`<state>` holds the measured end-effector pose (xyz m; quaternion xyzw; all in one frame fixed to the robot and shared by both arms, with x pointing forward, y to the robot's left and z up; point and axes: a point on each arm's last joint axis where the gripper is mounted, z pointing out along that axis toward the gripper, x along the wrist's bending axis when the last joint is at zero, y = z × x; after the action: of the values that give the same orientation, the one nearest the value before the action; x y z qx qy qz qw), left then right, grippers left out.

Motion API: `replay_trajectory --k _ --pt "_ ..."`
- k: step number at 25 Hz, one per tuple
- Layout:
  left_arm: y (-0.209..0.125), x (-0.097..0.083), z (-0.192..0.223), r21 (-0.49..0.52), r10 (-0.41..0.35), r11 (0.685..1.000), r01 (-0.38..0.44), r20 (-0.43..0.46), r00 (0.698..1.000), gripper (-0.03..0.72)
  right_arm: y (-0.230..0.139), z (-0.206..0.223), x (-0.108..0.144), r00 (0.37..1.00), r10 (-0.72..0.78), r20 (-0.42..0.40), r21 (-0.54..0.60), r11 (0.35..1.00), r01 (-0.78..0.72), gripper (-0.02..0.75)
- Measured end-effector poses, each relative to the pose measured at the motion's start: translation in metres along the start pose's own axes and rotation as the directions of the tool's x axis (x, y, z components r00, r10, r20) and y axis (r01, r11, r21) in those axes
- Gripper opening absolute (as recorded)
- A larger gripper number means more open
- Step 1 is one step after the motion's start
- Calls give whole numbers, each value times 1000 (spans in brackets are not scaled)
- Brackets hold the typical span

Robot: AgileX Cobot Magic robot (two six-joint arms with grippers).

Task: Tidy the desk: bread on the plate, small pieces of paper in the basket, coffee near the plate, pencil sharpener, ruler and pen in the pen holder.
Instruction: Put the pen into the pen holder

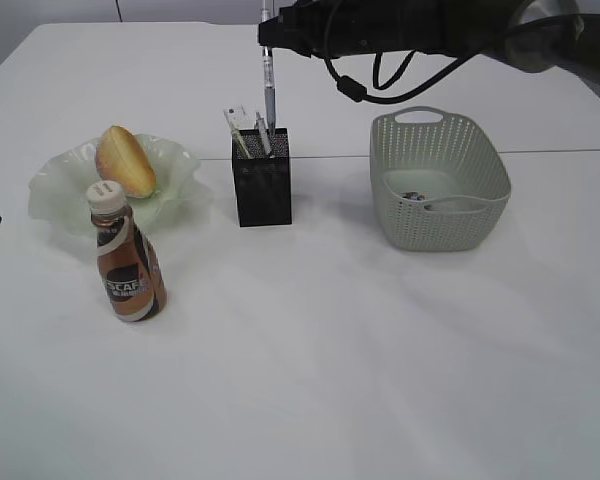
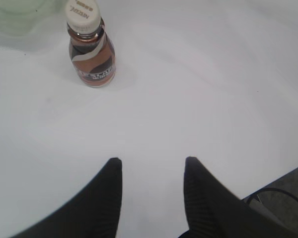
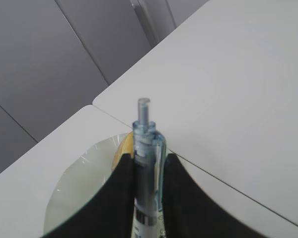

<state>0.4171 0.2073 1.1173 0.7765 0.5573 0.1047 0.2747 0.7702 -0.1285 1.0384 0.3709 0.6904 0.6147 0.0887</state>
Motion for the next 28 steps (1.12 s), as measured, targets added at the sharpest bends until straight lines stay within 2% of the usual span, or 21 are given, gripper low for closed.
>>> replay_trajectory --k 9,12,28 --pt "0 0 0 0 -3 1000 3 4 1000 307 -23 13 -14 998 -61 -1 8 998 61 96" --pt "0 -1 0 1 -4 1000 4 6 1000 326 -23 13 -15 994 -105 -1 0 994 105 96" --pt "0 -1 0 4 -6 1000 6 9 1000 307 -29 17 -19 978 -207 -5 -25 978 206 96"
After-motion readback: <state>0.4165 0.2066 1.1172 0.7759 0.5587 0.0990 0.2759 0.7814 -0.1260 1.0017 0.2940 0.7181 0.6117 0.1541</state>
